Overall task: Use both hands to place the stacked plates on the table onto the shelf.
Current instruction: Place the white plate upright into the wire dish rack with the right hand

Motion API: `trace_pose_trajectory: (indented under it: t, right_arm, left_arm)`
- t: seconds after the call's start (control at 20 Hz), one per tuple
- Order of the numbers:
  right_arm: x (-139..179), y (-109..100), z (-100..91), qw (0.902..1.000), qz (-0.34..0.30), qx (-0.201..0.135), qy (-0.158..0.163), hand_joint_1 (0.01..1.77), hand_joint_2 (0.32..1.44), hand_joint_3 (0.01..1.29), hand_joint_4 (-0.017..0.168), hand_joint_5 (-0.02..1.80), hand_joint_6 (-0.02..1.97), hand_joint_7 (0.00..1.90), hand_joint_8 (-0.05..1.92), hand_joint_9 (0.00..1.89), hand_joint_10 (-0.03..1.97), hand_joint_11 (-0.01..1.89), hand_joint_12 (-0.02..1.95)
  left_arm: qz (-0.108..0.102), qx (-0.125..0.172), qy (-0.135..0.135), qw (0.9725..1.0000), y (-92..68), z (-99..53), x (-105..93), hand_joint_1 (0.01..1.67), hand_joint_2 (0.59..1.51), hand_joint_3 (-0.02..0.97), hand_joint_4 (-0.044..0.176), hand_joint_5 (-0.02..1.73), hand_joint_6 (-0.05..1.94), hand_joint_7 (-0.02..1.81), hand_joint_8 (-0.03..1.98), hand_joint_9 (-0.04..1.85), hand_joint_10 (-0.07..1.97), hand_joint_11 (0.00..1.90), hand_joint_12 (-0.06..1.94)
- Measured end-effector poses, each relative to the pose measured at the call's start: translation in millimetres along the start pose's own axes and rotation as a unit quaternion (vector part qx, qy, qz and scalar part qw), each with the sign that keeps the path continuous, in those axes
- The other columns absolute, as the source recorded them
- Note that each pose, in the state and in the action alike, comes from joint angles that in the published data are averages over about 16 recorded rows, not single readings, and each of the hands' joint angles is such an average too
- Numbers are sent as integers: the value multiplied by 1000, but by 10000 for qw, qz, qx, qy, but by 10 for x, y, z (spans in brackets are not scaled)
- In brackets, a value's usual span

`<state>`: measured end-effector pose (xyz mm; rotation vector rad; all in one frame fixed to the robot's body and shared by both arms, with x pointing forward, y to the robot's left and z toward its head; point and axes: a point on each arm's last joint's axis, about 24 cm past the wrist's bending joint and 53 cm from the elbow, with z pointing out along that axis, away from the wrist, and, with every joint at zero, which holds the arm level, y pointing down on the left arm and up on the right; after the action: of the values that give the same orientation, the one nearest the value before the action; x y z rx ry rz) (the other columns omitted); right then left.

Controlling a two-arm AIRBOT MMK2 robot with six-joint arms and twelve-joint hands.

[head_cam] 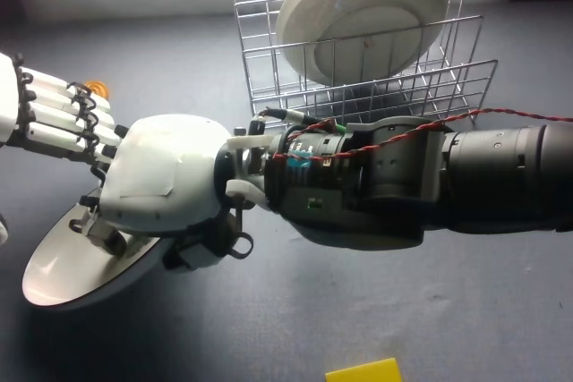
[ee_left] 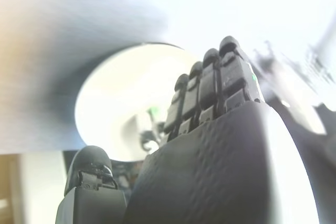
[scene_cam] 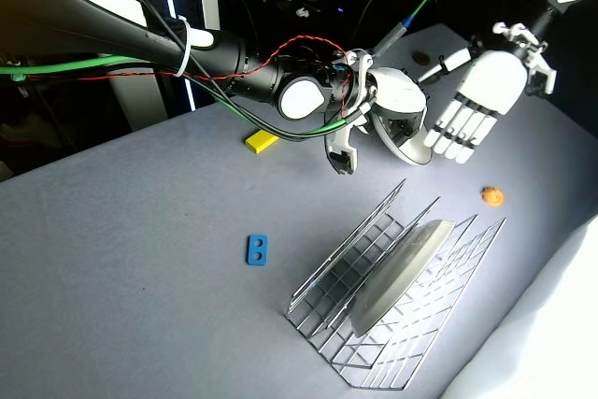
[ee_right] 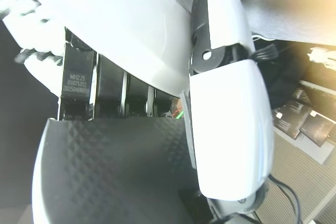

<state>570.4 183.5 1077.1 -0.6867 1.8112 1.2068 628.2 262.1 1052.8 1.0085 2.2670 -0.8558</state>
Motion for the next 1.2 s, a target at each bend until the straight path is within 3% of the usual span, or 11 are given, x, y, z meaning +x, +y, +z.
trace_pose_trajectory:
  t: [0.2,0.5,1.2]
  right_arm:
    - [-163,-54,-36,9999,36,72,-113,1257,968,13,-2,816,694,979,564,1052,934,987,957]
    - [-434,-79,-138,9994,95,136,-287,1297,968,13,-2,871,787,1032,617,1065,928,965,966]
    - [-835,42,-619,9973,561,96,-461,1347,968,14,1,921,939,1107,717,1080,952,941,991]
  left_arm:
    - [9,13,-279,9996,-15,-52,-215,13,1073,17,4,18,7,16,-7,14,9,18,11]
    - [28,13,-471,9989,-27,-102,-372,13,1071,17,6,20,7,16,-7,18,9,20,11]
    - [-73,4,-596,9982,-27,-129,-465,13,1070,17,4,22,7,13,-8,22,9,22,10]
